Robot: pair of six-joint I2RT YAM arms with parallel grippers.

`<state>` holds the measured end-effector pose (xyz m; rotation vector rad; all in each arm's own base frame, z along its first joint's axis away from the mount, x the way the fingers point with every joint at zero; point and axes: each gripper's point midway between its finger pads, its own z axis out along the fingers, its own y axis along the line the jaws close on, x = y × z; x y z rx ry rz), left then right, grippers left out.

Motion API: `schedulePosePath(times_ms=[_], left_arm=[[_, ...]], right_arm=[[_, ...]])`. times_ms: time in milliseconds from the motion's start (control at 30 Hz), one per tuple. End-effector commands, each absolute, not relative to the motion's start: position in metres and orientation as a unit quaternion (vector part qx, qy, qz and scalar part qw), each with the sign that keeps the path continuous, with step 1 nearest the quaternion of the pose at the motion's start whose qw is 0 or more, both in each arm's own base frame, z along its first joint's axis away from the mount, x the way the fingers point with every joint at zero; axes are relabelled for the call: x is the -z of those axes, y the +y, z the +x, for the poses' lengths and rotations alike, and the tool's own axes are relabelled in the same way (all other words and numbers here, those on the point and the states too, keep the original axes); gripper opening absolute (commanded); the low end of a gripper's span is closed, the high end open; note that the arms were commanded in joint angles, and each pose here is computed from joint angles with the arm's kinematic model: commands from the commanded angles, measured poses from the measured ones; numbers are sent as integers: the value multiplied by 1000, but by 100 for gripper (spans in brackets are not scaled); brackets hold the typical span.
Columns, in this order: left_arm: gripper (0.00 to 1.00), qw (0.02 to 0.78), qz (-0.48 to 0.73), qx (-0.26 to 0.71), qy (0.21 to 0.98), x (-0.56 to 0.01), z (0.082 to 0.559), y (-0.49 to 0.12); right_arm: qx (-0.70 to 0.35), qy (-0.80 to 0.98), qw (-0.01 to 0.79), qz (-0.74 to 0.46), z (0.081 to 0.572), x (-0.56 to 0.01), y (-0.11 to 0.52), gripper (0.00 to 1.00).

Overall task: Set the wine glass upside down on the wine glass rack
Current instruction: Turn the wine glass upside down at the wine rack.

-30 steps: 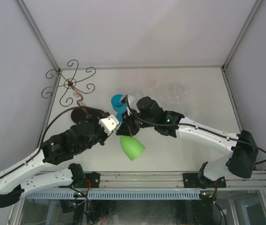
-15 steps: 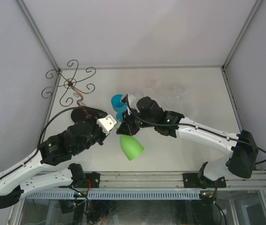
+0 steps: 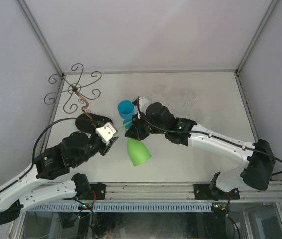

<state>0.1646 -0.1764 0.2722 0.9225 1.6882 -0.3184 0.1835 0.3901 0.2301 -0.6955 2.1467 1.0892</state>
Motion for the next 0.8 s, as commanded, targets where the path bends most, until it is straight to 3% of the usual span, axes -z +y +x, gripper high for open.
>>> schedulePosePath(times_ms=[0,333,767], left_arm=[[42,582,373,156,706,-281,164,-178],[49,616,283,149,720,-303,175,-156],[49,626,183,156,742,-326,192,-126]], right_arm=[[-441,784,374,-228,198,-280,387,0],[-417,787,402,-211,204,-276,366,0],[-394,773,458,-192,202,-285,326,0]])
